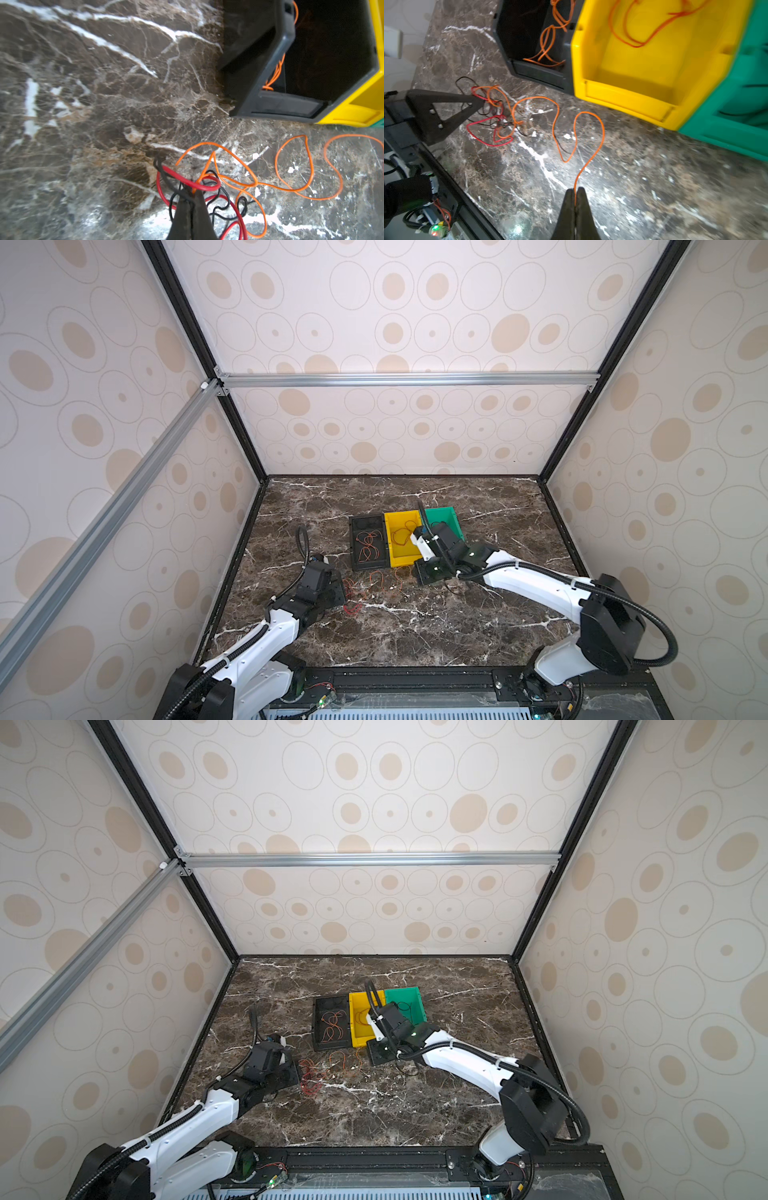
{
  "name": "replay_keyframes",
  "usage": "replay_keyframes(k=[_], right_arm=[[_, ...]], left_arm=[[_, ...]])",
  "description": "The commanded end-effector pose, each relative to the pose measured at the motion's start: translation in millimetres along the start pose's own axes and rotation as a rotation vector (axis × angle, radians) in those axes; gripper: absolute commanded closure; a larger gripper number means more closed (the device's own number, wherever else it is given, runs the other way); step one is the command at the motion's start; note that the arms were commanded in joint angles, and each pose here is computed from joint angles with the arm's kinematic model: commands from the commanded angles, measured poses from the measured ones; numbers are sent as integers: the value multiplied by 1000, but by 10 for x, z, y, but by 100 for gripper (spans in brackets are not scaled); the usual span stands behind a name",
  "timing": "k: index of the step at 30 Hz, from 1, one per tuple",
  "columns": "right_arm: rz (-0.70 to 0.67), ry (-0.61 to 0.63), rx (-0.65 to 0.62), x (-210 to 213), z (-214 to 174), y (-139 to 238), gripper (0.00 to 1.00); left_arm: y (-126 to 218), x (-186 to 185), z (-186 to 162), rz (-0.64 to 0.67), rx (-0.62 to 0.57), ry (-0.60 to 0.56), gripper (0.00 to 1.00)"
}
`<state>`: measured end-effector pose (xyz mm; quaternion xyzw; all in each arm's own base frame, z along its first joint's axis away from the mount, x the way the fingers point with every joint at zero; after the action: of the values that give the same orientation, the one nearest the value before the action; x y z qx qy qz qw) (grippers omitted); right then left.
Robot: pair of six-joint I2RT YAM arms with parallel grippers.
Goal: Untangle the cables
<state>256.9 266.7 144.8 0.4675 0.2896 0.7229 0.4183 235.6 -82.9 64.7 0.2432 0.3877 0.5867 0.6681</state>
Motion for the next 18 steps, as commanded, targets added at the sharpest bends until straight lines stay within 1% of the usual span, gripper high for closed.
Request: replay_keyframes(k=[1, 6, 11, 15, 18], right_arm=[[-88, -14, -18, -296, -38, 242, 100], [-159, -57, -66, -591, -18, 564, 100], [-277, -166, -106, -1022, -40, 831, 100], [-463, -267, -189, -1459, -68, 1120, 100], [-561, -359, -236, -1749, -111, 1296, 100]], left_arm=[[37, 108, 21, 46, -11, 40, 100], [45, 179, 36, 69, -14, 72, 100], [63, 220, 59, 81, -22, 86, 100], [71, 237, 66, 85, -26, 92, 100], [66, 258, 61, 94, -23, 97, 100]])
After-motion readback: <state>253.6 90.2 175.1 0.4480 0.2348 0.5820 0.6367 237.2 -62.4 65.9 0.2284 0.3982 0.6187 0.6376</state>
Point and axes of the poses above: each gripper's point midway between its finger pads, its own y axis back along the fingers, its own x axis along the line the jaws close on, z = x × y, the point moved 2 cm from there along y, back along the fingers, and after that the axes turned 13 degrees about -y, right-handed, at the moved point
